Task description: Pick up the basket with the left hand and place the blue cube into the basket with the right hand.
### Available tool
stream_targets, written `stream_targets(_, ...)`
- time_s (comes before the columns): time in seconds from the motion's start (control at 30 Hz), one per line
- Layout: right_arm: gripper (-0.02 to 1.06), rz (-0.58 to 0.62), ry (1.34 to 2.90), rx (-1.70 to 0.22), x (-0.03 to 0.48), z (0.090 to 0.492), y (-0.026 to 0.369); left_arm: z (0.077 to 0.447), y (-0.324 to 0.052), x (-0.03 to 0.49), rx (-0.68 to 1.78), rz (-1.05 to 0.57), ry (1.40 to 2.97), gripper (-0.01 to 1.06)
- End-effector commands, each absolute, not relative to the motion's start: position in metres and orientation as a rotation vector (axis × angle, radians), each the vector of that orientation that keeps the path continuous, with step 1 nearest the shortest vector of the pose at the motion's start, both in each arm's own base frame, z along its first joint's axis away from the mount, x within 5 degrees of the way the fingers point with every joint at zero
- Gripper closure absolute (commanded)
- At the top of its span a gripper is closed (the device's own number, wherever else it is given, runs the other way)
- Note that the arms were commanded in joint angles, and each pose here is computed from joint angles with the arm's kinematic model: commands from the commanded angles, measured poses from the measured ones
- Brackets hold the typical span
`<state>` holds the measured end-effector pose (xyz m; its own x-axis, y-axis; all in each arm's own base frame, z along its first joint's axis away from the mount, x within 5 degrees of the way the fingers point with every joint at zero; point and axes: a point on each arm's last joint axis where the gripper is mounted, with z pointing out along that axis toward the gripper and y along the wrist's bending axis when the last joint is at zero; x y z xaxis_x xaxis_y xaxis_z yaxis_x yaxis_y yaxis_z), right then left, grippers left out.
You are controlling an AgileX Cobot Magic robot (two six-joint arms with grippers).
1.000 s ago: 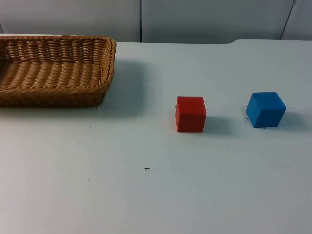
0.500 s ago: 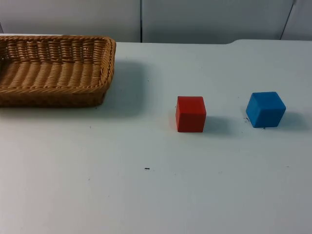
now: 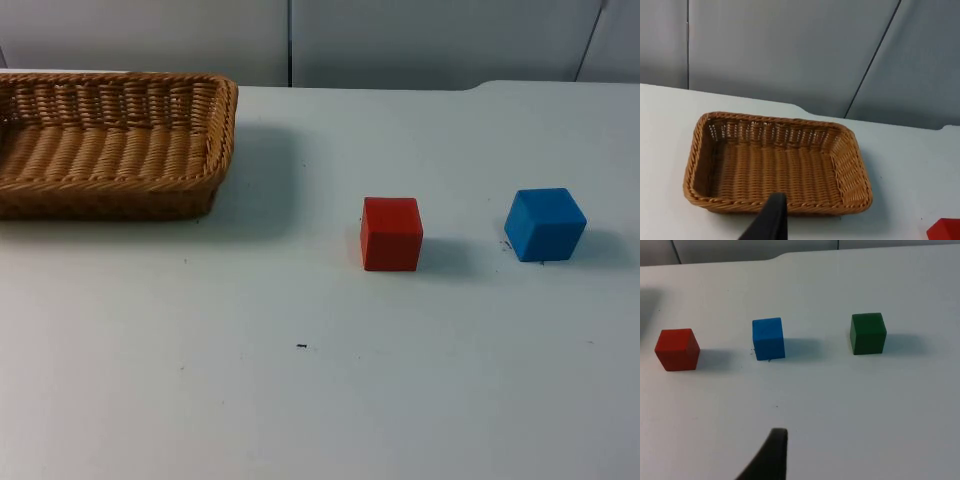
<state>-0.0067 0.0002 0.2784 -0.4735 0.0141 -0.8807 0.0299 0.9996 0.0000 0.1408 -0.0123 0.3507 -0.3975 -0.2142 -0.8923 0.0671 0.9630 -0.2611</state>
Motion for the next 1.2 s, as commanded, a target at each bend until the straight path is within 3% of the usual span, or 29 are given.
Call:
stream_targets(0.0,0.00,-0.016,2.053,0.026,-0.007,0.278,0.000,0.351,-0.013,0.162,-0.124,-0.338,1.978,0.01)
stream_targets(0.4,0.00,-0.041,2.116,-0.019,0.011,0.292,0.000,0.339,-0.014,0.217,-0.111,-0.360,2.106,0.01)
stream_targets(0.8,0.00,-0.041,2.168,-0.021,0.114,0.347,-0.003,0.330,-0.014,0.252,-0.151,-0.404,2.144,0.01)
stream_targets(1.17,0.00,0.019,2.242,-0.032,0.208,0.365,-0.001,0.270,-0.013,0.306,-0.489,-0.564,2.227,0.01)
